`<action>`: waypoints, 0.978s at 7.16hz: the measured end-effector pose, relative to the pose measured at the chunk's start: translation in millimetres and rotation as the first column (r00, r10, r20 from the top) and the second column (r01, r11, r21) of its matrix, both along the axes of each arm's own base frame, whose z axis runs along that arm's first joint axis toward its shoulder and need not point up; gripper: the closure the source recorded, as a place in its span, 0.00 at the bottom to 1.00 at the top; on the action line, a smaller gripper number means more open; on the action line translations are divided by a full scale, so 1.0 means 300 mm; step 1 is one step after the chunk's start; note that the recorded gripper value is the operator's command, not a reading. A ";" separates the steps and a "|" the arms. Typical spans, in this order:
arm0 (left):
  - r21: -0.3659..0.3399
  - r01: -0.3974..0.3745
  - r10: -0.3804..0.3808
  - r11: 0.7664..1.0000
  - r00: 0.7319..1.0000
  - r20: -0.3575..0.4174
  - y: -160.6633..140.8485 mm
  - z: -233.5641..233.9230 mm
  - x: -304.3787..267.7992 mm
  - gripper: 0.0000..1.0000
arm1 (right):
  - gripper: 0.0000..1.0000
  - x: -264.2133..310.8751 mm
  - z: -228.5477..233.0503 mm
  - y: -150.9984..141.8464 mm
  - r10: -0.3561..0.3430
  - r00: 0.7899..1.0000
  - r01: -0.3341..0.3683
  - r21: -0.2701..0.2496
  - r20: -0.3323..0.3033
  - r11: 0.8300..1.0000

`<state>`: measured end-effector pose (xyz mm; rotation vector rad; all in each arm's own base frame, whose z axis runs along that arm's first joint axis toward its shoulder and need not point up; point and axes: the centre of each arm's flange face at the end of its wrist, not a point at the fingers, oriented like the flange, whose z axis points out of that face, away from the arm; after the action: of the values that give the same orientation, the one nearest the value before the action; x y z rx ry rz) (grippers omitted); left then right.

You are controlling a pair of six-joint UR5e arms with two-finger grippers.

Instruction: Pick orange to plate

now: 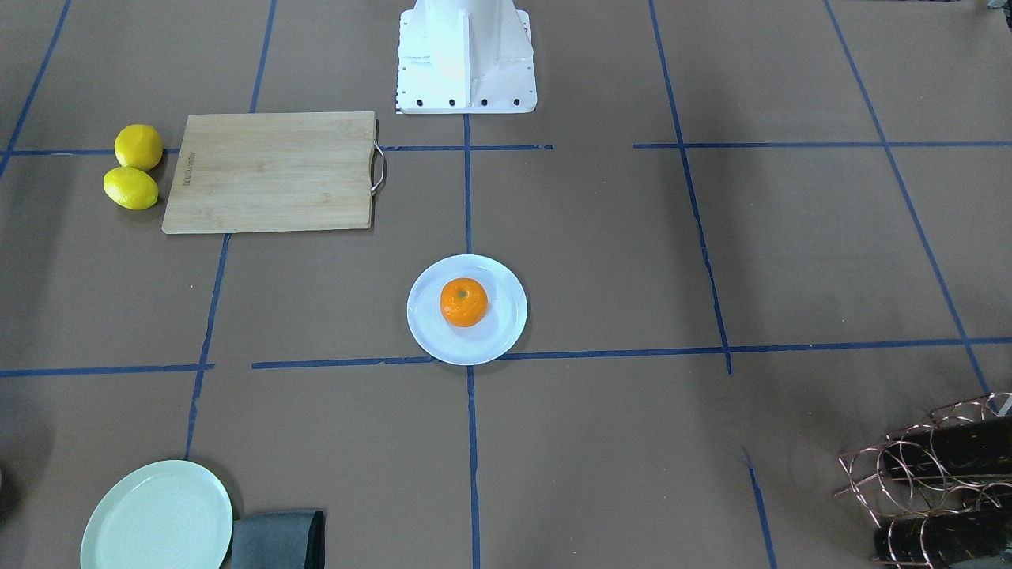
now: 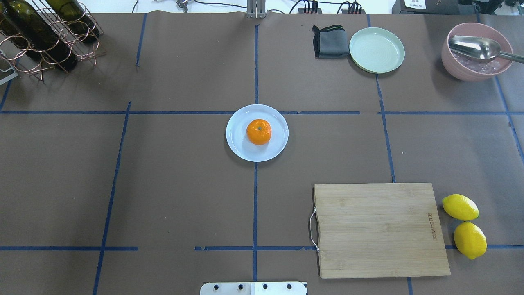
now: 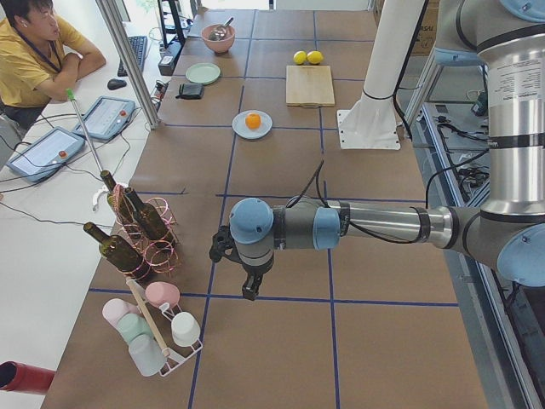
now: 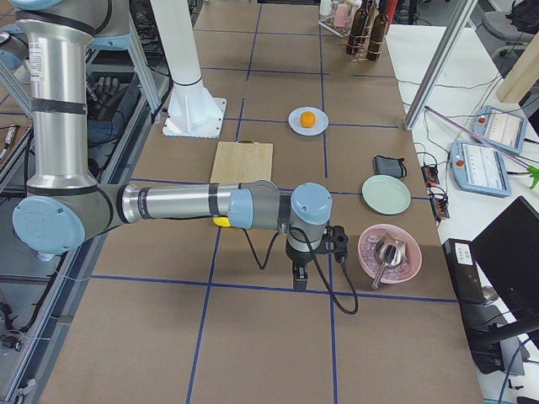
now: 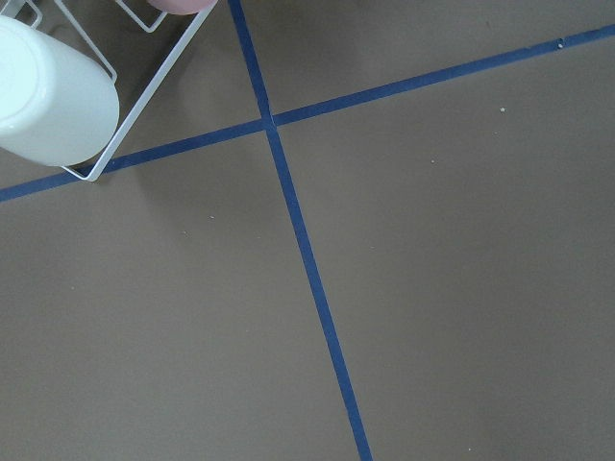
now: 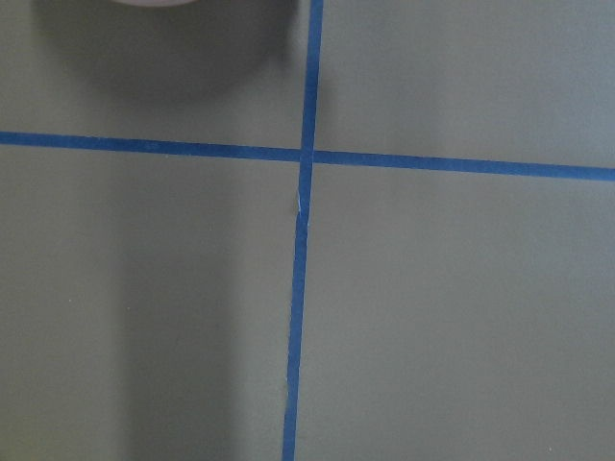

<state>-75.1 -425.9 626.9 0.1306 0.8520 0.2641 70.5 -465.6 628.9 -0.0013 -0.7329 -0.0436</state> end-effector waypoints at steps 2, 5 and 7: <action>-0.002 0.000 0.000 1.000 1.000 0.000 0.003 0.004 0.000 0.00 | 0.00 0.001 0.023 0.020 0.003 1.000 -0.003 -0.017 0.001 1.000; 0.005 0.000 0.000 1.000 1.000 -0.001 -0.006 -0.005 0.000 0.00 | 0.00 0.001 0.033 0.025 0.005 1.000 -0.005 -0.026 0.002 1.000; 0.006 0.000 0.000 1.000 1.000 -0.001 -0.008 -0.006 0.000 0.00 | 0.00 0.000 0.035 0.026 0.005 1.000 -0.005 -0.028 0.002 1.000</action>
<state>-75.1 -428.2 625.0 0.1367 0.8522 0.2666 70.6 -457.8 639.3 -0.0256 -0.7357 -0.0284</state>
